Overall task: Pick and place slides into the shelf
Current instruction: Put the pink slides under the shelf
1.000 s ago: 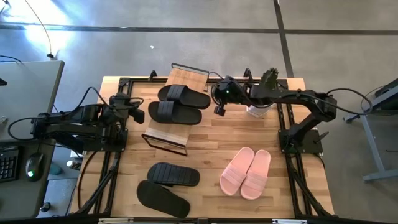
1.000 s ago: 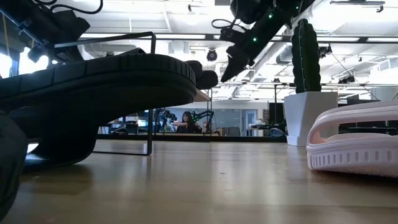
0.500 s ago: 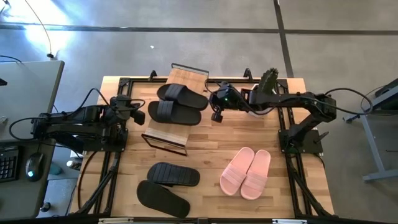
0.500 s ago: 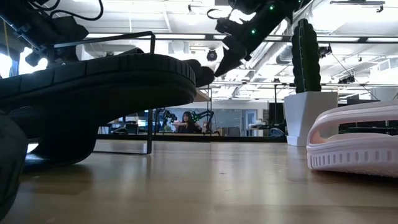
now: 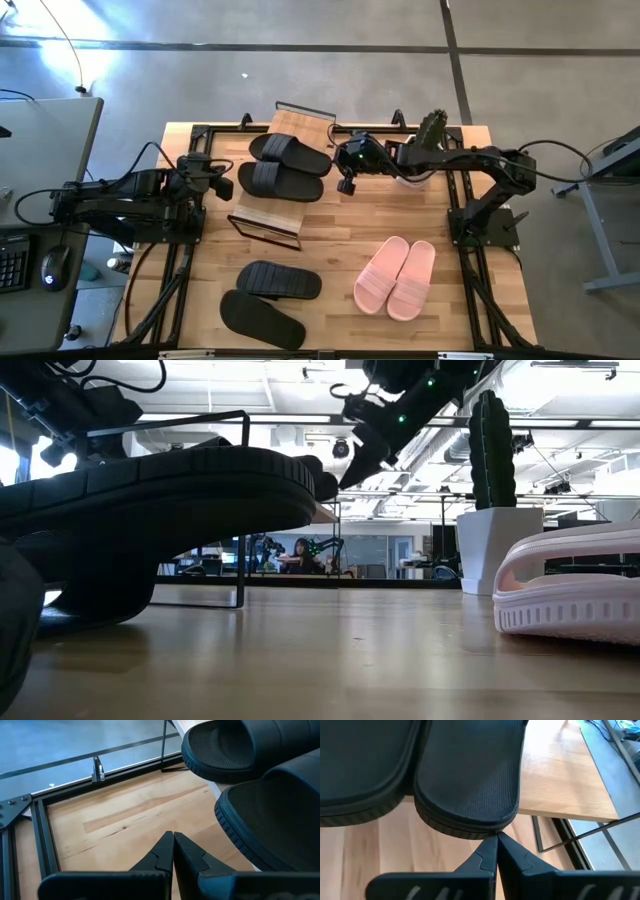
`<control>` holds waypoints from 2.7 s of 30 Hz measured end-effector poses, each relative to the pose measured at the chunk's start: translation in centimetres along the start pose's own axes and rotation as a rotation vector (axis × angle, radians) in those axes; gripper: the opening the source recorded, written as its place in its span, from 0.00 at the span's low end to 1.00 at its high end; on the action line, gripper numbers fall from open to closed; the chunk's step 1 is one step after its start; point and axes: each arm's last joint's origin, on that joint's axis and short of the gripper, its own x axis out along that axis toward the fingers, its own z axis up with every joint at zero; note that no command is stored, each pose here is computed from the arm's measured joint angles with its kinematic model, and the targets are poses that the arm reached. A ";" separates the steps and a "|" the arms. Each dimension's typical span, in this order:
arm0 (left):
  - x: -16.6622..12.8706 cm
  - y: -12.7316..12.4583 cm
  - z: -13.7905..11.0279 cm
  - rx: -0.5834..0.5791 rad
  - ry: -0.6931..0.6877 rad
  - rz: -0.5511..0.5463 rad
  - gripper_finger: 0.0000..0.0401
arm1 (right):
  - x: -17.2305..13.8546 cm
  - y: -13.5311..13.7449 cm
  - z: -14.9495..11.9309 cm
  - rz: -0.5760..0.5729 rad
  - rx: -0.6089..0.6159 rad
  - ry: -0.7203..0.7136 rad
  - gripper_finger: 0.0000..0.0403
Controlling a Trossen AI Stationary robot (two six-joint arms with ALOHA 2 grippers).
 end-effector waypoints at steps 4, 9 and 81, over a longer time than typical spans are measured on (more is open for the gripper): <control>0.0 0.0 0.0 0.000 0.000 0.000 0.00 | 0.2 0.0 -0.1 -0.027 -0.003 0.006 0.00; 0.0 0.0 0.0 0.000 0.000 0.000 0.00 | 0.1 -0.1 -0.1 -0.037 0.000 0.011 0.00; -0.1 -0.7 -0.3 0.036 0.147 -0.218 0.00 | -10.8 16.6 -16.7 0.713 0.867 0.516 0.35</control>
